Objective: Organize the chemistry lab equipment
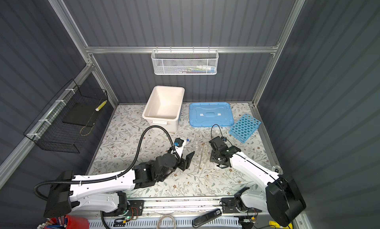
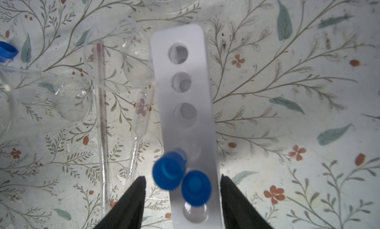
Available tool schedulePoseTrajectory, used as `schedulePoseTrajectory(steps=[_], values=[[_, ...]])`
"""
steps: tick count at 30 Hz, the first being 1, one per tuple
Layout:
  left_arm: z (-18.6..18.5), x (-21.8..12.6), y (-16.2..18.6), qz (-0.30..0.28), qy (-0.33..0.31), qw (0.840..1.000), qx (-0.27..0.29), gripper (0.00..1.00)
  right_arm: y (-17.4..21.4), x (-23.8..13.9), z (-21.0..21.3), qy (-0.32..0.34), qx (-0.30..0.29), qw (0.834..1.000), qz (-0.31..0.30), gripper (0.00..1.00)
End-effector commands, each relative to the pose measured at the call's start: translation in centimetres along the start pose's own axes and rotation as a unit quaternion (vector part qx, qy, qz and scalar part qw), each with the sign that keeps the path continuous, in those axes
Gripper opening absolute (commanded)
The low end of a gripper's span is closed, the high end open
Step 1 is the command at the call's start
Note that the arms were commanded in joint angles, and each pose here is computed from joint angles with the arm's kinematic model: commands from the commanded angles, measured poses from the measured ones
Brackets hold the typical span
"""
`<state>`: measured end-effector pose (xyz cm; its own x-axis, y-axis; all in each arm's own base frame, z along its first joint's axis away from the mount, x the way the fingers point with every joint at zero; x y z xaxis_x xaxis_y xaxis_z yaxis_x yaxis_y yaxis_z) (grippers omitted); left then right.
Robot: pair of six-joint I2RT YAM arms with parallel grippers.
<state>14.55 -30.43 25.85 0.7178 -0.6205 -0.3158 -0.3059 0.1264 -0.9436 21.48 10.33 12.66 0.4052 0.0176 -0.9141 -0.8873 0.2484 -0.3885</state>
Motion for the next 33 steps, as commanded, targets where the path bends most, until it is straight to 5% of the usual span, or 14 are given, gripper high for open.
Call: schedulePoseTrajectory(steps=[1, 8, 17, 33], values=[[0.2, -0.4, -0.7, -0.010, 0.000, 1.000, 0.000, 0.69, -0.5, 0.4, 0.2, 0.014, -0.008, 1.000, 0.002, 0.60], [0.5, -0.7, -0.7, -0.013, -0.002, 1.000, 0.000, 0.69, -0.4, 1.9, -0.2, 0.035, 0.004, 0.999, 0.014, 0.57], [0.5, -0.8, -0.8, -0.015, -0.003, 1.000, 0.005, 0.69, -0.7, 1.4, -1.3, 0.057, 0.027, 0.998, -0.002, 0.37], [0.9, -1.6, -1.0, -0.019, -0.001, 1.000, 0.003, 0.69, -0.1, 0.9, -6.1, 0.112, 0.153, 0.982, -0.010, 0.31]])
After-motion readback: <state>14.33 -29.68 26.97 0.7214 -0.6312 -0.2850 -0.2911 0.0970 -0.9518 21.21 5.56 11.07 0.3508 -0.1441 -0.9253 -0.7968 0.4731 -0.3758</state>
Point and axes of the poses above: each gripper's point midway between its finger pads, its own x axis out along the fingers, its own z axis along the line the jaws close on, y = z × x, the point moved 7 cm from there along -x, back along the fingers, and after that the axes turned 1 degree about x, right-handed, at the moved point
